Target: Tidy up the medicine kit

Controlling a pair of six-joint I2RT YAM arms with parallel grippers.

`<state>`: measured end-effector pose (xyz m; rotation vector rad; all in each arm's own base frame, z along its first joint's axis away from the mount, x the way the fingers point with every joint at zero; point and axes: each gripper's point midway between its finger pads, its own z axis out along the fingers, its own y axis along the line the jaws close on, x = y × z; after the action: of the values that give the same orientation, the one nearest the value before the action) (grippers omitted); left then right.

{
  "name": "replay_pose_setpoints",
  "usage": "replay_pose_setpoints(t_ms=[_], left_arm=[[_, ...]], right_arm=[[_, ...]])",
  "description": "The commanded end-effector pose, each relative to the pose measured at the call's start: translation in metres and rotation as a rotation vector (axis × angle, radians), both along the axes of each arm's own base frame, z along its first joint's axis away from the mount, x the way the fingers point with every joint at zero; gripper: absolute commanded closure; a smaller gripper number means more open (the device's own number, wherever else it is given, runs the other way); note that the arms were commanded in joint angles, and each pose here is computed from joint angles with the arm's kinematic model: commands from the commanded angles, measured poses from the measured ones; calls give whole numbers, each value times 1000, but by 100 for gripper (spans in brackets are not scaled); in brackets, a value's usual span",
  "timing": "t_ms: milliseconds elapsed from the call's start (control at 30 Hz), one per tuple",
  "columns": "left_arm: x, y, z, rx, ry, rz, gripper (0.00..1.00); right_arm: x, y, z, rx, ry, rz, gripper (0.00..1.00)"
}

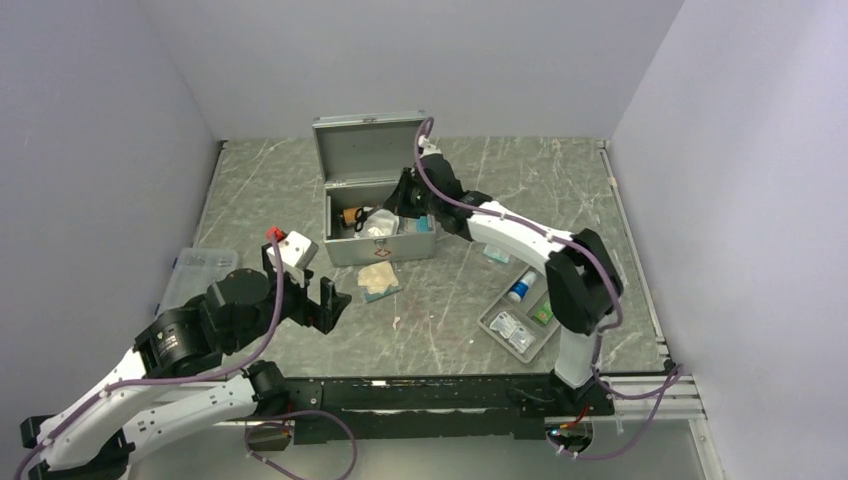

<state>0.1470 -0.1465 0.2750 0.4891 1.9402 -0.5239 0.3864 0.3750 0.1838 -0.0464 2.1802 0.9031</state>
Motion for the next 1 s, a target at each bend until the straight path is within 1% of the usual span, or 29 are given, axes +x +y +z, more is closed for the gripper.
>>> replay_pose_setpoints(t_ms=[0, 133, 267, 300, 367, 467, 533, 633, 700, 867, 967], left_arm=[[-3, 2, 7, -55, -13, 1, 1], [-5, 7, 7, -62, -25, 6, 1], [-5, 8, 7, -59, -26, 7, 1], [-5, 8, 7, -61, -26, 6, 1], [-5, 7, 6, -60, -29, 4, 1], [-4, 6, 6, -59, -28, 4, 1], [-3, 5, 6, -59, -29, 4, 1], [-2, 4, 6, -57, -30, 4, 1], [-1, 3, 7, -57, -31, 7, 1], [2, 3, 6, -47, -19, 27, 1], [5, 3, 4, -45, -5, 55, 0]], right_arm=[[20, 24, -6, 85, 22, -1, 100], [21, 35, -34, 99, 83, 15, 100], [23, 32, -53, 63, 119, -10, 100], [24, 29, -57, 49, 124, -22, 98], [23, 21, -65, 11, 143, -46, 81], [25, 9, -67, -35, 136, -78, 62], [25, 3, -65, -51, 128, -89, 55], [25, -4, -56, -63, 107, -99, 48], [23, -6, -46, -60, 89, -93, 44], [25, -16, -3, -69, 2, -112, 41], [25, -25, 21, -111, -48, -119, 38]])
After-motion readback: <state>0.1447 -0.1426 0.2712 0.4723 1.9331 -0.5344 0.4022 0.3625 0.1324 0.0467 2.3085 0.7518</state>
